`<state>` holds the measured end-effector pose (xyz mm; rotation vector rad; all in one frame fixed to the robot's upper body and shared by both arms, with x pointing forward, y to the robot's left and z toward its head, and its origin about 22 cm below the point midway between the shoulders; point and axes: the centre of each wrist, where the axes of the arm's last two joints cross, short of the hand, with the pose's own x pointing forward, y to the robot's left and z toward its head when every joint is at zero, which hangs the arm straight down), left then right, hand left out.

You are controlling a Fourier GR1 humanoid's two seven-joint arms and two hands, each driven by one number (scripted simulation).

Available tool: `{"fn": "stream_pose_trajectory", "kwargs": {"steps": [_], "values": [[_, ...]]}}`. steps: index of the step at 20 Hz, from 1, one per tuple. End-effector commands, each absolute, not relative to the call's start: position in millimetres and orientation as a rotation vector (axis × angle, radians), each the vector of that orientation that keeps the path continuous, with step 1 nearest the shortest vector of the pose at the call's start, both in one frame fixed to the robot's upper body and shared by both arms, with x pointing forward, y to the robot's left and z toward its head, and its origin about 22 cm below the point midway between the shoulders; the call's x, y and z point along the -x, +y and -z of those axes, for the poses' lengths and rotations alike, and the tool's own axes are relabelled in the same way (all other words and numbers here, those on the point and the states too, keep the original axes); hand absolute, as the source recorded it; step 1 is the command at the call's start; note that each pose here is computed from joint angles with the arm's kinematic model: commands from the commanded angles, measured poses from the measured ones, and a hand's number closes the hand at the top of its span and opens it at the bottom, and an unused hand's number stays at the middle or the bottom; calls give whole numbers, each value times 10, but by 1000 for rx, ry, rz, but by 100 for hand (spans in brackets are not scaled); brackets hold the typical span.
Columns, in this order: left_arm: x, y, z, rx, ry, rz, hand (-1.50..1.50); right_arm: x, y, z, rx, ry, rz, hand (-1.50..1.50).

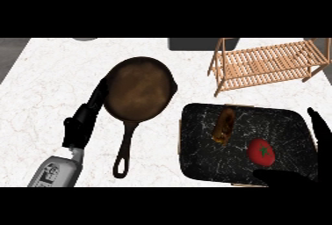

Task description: Pick the tomato from the tray and place it in the tiered shelf

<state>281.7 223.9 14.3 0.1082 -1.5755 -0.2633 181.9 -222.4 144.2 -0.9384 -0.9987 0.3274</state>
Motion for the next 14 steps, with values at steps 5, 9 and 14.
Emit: {"fn": "stream_pose_trajectory", "kwargs": {"steps": [5,9,14], "values": [[-2841,2227,-195,-118,-1575,257,0,-1983,-2191,-1291,959,-789,-258,-150],[-2779,2160,-143,-98,-1581,266,0,-2024,-2023,-1307,962,-776,-291,-150],[-2779,2264,-180,-99,-1590,270,0,-1983,-2035,-1171,944,-747,-277,-150]]}}
